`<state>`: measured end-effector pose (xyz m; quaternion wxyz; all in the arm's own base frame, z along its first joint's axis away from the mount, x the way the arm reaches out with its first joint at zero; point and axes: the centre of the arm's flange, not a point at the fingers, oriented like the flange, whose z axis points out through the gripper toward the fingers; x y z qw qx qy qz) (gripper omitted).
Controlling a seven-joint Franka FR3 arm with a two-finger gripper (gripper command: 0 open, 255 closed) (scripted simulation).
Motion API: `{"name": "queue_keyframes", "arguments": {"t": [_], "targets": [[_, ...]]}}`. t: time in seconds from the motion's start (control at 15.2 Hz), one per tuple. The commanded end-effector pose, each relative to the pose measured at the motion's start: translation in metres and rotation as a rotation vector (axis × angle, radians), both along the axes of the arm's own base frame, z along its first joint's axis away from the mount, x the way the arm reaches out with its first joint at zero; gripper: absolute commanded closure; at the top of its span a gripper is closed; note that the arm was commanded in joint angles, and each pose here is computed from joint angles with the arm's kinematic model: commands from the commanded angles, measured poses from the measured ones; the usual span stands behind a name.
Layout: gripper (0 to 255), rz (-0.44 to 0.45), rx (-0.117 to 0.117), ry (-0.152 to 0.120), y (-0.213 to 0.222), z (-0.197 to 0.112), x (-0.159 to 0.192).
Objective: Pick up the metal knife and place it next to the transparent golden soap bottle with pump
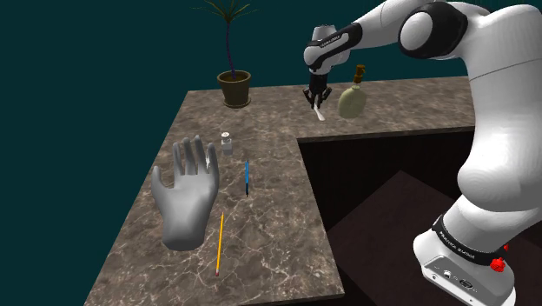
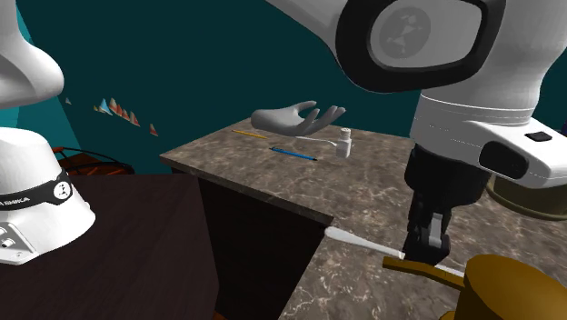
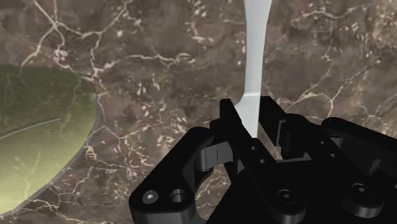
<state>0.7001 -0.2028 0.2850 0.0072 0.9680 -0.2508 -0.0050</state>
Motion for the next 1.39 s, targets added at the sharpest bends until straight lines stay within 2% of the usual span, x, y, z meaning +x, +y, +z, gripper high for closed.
{"name": "queue_keyframes", "arguments": {"t": [0.0, 0.53, 1.06, 1.12, 1.32], "targets": [[255, 0.000, 0.000, -0.001, 0.000, -0.011, 0.000], [255, 0.000, 0.000, -0.001, 0.000, -0.056, 0.000], [255, 0.000, 0.000, -0.001, 0.000, -0.056, 0.000], [0, 0.000, 0.000, -0.001, 0.000, -0.056, 0.000], [0, 0.000, 0.000, -0.001, 0.000, -0.056, 0.000]]}}
